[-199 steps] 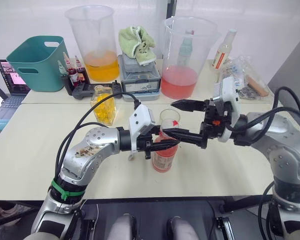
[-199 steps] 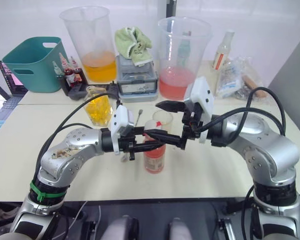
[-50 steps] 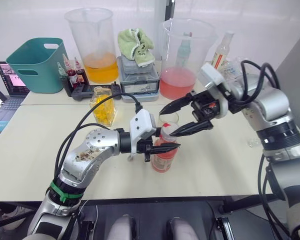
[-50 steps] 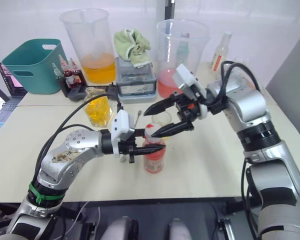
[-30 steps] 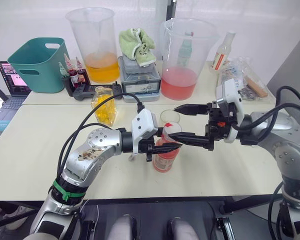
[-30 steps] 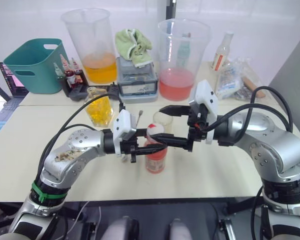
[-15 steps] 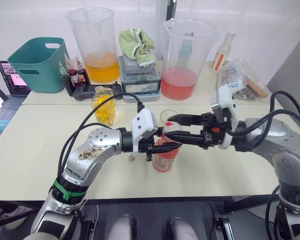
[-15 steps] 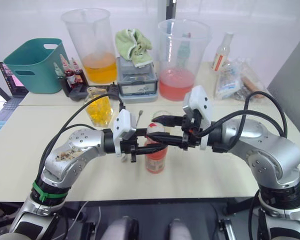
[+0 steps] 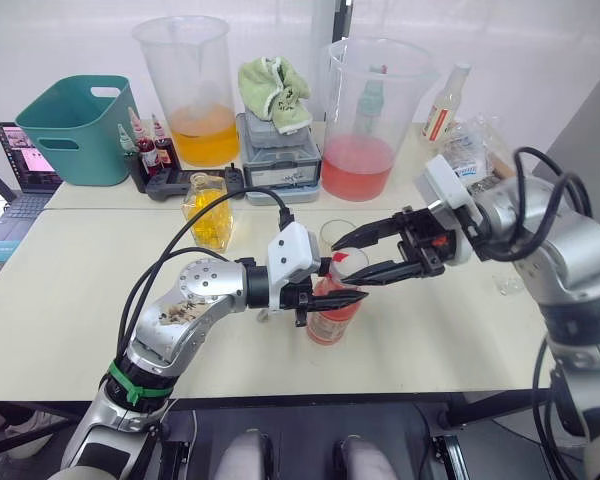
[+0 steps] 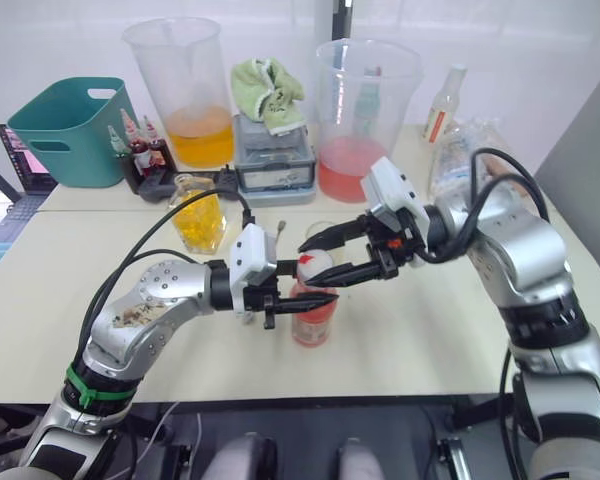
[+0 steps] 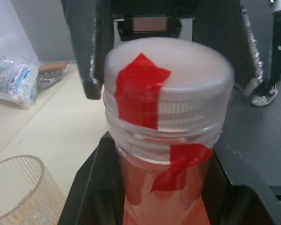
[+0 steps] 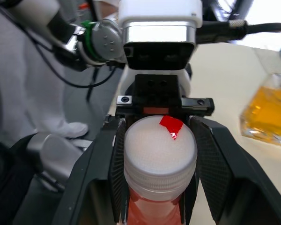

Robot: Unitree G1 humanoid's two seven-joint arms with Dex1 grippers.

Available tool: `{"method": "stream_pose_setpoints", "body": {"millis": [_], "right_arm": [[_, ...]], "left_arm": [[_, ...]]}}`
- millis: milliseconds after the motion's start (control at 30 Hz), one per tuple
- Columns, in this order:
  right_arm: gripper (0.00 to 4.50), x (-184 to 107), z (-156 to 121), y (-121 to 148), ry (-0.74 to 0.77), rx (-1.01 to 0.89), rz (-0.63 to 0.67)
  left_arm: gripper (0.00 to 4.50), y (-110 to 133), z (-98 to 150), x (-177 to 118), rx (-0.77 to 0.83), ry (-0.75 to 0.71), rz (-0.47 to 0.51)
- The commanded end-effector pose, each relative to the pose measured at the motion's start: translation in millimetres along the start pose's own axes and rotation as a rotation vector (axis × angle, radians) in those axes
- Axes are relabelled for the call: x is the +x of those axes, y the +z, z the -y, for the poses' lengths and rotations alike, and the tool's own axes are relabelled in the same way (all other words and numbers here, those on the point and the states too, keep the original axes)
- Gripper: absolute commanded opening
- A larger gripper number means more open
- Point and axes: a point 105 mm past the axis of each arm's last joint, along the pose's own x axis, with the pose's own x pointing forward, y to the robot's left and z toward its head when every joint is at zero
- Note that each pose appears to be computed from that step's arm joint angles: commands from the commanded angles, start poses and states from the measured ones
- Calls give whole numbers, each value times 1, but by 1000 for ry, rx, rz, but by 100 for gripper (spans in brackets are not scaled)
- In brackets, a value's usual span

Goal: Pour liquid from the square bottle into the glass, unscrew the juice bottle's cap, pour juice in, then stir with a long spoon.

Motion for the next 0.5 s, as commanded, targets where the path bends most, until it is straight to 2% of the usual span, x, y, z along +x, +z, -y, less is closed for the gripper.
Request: {"method": "stream_pose_setpoints", "body": {"millis": [33, 100, 167, 333, 367, 500], "right_arm": [[164, 5, -5, -1, 141, 27, -46], [164, 5, -3, 4, 156, 36, -39], [268, 3, -2, 11, 160, 40, -24], [434, -2, 4, 23, 66, -33, 14], [447, -2, 4, 24, 58, -36, 20], [447, -12, -6, 27, -148, 48, 67]], "left_arm": [[156, -18, 0, -3, -55, 27, -61], [156, -18, 0, -5, -58, 36, -63], [156, -19, 1, -6, -61, 42, -64], [156, -19, 1, -4, -62, 42, -62], [156, -18, 1, -4, -61, 42, -61], [156, -17, -1, 0, -63, 24, -52]]}}
